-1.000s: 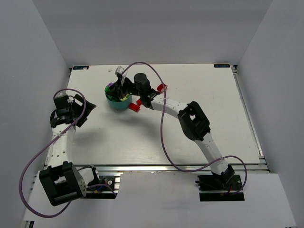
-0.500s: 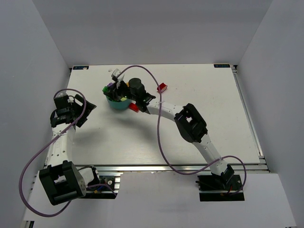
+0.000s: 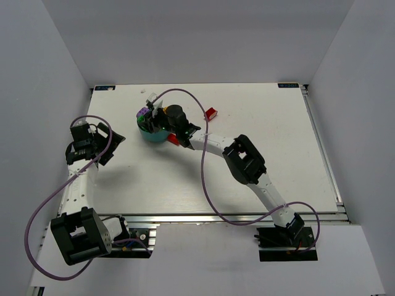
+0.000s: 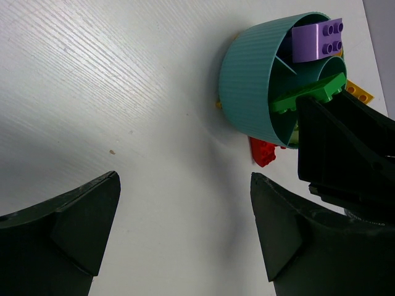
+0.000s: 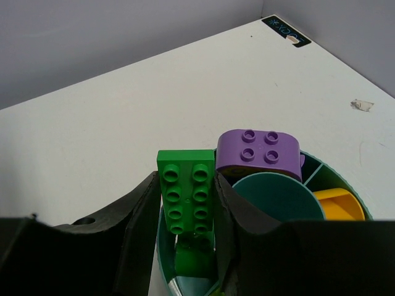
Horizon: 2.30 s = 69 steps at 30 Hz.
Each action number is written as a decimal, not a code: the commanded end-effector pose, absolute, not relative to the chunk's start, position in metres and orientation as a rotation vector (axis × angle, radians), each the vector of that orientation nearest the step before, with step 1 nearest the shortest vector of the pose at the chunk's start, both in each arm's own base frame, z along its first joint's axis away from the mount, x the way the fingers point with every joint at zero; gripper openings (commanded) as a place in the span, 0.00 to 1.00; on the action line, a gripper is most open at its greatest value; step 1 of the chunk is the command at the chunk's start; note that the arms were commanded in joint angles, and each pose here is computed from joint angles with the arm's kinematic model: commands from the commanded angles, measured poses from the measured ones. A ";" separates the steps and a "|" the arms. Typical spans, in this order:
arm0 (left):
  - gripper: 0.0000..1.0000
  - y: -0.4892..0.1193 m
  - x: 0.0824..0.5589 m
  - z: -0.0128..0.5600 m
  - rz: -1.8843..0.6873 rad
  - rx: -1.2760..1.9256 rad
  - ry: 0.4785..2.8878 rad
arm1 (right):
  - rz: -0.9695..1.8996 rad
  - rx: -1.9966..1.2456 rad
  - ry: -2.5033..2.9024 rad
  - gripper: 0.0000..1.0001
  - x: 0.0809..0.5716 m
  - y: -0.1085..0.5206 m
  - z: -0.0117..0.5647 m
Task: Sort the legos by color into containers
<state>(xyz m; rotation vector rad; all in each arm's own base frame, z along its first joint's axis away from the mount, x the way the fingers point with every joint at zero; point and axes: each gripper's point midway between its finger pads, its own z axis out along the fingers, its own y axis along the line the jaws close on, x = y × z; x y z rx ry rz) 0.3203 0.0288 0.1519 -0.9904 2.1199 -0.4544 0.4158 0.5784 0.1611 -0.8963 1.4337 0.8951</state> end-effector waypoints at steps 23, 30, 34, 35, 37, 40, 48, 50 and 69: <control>0.95 0.029 0.325 0.164 -0.460 -0.962 2.092 | 0.918 -0.886 1.323 0.89 0.404 0.574 0.203; 0.95 0.029 0.326 0.169 -0.466 -0.958 2.079 | 0.973 -0.894 1.239 0.89 0.372 0.562 0.250; 0.95 0.028 0.326 0.172 -0.469 -0.953 2.073 | 1.004 -0.942 1.212 0.89 0.350 0.550 0.266; 0.95 0.029 0.326 0.171 -0.469 -0.957 2.072 | 0.985 -0.987 1.197 0.89 0.344 0.548 0.266; 0.95 0.029 0.327 0.173 -0.472 -0.959 2.063 | 0.983 -1.069 1.131 0.89 0.328 0.539 0.286; 0.98 0.025 0.325 0.166 -0.494 -0.967 2.062 | 0.909 -1.202 1.128 0.90 0.313 0.522 0.287; 0.94 0.022 0.326 0.172 -0.520 -0.932 2.041 | 0.931 -1.271 1.622 0.00 0.331 0.371 0.249; 0.87 0.019 0.325 0.175 -0.534 -0.907 2.040 | 0.875 -1.254 1.749 0.00 0.336 0.332 0.232; 0.77 -0.015 0.343 0.221 -0.656 -0.693 2.060 | 0.489 -1.700 1.943 0.89 0.275 0.092 0.093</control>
